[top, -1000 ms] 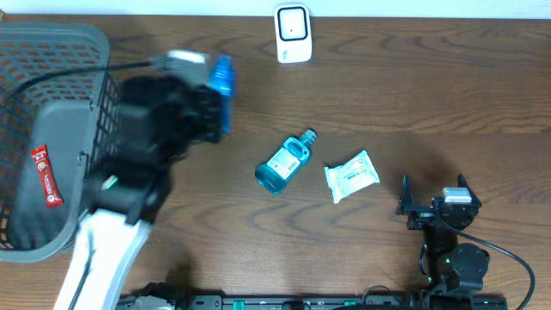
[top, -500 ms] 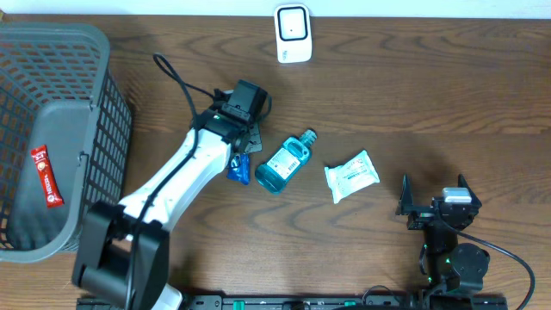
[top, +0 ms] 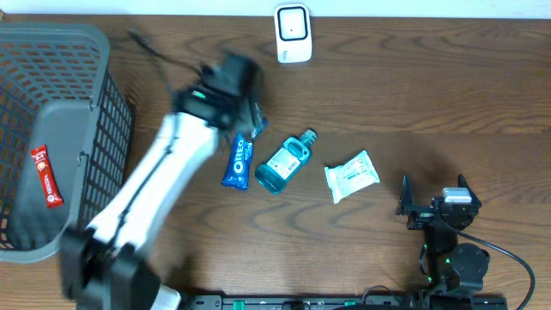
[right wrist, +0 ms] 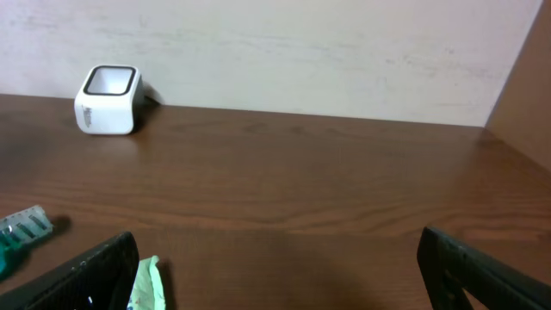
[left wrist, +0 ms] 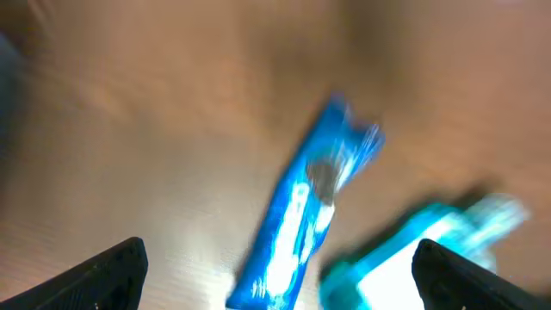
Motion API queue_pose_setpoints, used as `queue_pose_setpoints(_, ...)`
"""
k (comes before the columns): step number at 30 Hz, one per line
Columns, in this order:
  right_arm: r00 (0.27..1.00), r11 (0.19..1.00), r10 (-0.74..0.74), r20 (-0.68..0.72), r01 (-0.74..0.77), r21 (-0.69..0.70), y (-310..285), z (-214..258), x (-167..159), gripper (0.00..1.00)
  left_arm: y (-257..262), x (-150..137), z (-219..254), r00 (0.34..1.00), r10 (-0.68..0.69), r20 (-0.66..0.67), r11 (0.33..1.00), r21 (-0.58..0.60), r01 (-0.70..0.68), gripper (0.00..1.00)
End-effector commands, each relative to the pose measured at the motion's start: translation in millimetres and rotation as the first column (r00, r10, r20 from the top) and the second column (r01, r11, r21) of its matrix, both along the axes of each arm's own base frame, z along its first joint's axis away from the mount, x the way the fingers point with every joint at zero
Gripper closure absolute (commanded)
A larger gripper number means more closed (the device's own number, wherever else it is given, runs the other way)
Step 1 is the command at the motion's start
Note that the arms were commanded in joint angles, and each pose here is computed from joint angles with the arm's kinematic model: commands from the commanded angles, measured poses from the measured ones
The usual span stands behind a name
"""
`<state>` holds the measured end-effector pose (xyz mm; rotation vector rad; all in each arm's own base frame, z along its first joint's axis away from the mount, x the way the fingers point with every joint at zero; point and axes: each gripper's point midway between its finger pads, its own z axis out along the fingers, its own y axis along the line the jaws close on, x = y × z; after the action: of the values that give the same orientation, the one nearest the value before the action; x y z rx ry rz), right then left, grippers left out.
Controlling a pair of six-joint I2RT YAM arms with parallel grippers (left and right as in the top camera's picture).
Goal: Scan the item barcode
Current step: 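Carry the Oreo pack left of the bottle and release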
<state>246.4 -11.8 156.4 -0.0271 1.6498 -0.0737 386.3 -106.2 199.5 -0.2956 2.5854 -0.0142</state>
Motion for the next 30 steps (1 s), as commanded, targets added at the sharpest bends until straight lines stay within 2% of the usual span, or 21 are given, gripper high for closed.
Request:
queue_pose_setpoints(1,1.000,1.000,0.004,0.000,-0.004,0.011,1,-1,0,0.01,61,7,112,0.963,0.094,0.254,0.995,0.008,-0.100,0.02)
queue_pose_setpoints(4,1.000,1.000,0.004,0.000,-0.004,0.011,1,-1,0,0.01,119,-3,151,0.911,0.235,0.338,0.970,-0.023,-0.242,0.02)
queue_pose_setpoints(6,1.000,1.000,0.004,0.000,-0.004,0.011,1,-1,0,0.01,165,-21,152,0.878,0.352,0.323,0.931,-0.023,-0.364,0.02)
queue_pose_setpoints(10,1.000,1.000,0.004,0.000,-0.004,0.011,1,-1,0,0.01,240,-65,118,0.818,0.549,0.173,0.826,0.032,-0.562,0.02)
queue_pose_setpoints(16,1.000,1.000,0.004,0.000,-0.004,0.011,1,-1,0,0.01,315,-106,44,0.688,0.726,0.021,0.685,0.067,-0.725,0.01)
queue_pose_setpoints(21,1.000,1.000,0.004,0.000,-0.004,0.011,1,-1,0,0.01,345,-131,-26,0.675,0.734,-0.069,0.677,-0.006,-0.736,0.01)
queue_pose_setpoints(27,1.000,1.000,0.004,0.000,-0.004,0.011,1,-1,0,0.01,373,-153,-81,0.652,0.756,-0.049,0.654,0.014,-0.757,0.01)
queue_pose_setpoints(30,1.000,1.000,0.004,0.000,-0.004,0.011,1,-1,0,0.01,368,-146,-105,0.726,0.686,-0.046,0.727,0.009,-0.686,0.01)
